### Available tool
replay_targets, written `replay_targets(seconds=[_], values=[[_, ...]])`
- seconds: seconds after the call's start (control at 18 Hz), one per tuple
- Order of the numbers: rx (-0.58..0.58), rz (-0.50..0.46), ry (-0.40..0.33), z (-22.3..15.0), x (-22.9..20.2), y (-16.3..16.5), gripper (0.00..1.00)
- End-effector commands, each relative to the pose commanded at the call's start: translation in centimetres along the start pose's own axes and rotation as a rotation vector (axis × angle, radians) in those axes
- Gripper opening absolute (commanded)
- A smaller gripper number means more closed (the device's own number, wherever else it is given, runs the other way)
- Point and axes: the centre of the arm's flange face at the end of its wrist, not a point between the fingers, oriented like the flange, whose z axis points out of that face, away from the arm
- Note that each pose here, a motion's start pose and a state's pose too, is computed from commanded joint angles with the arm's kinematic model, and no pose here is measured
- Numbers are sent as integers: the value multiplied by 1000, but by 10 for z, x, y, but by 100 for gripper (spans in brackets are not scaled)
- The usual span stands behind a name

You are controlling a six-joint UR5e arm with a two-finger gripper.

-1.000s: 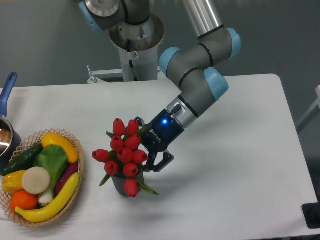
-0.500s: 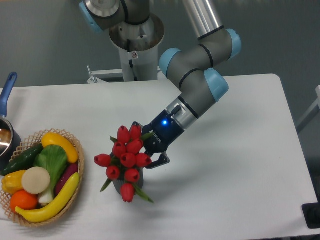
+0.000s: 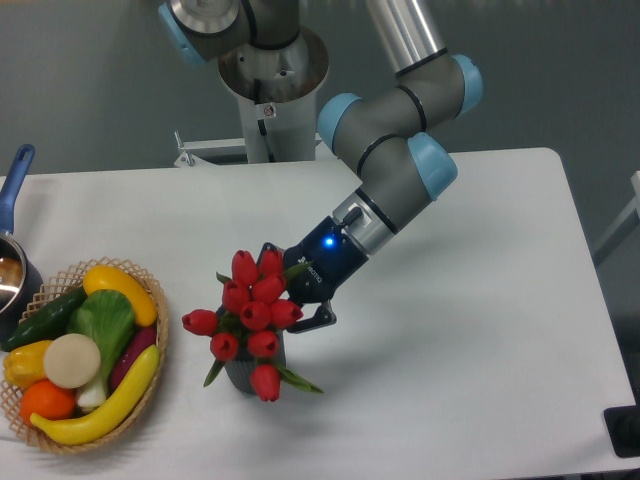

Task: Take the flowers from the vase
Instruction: 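Lift the gripped tulips straight up out of the grey vase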

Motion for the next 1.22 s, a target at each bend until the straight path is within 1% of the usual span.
replay_targets(seconds=[0.33, 0.44, 0.72, 0.94, 1.22], values=[[21, -24, -24, -17, 14, -40, 34], [35, -49, -34, -24, 11, -51, 34], [49, -36, -67, -44, 14, -86, 34], [61, -69, -92, -58, 6, -110, 34], [72, -95, -129, -79, 2, -126, 34]])
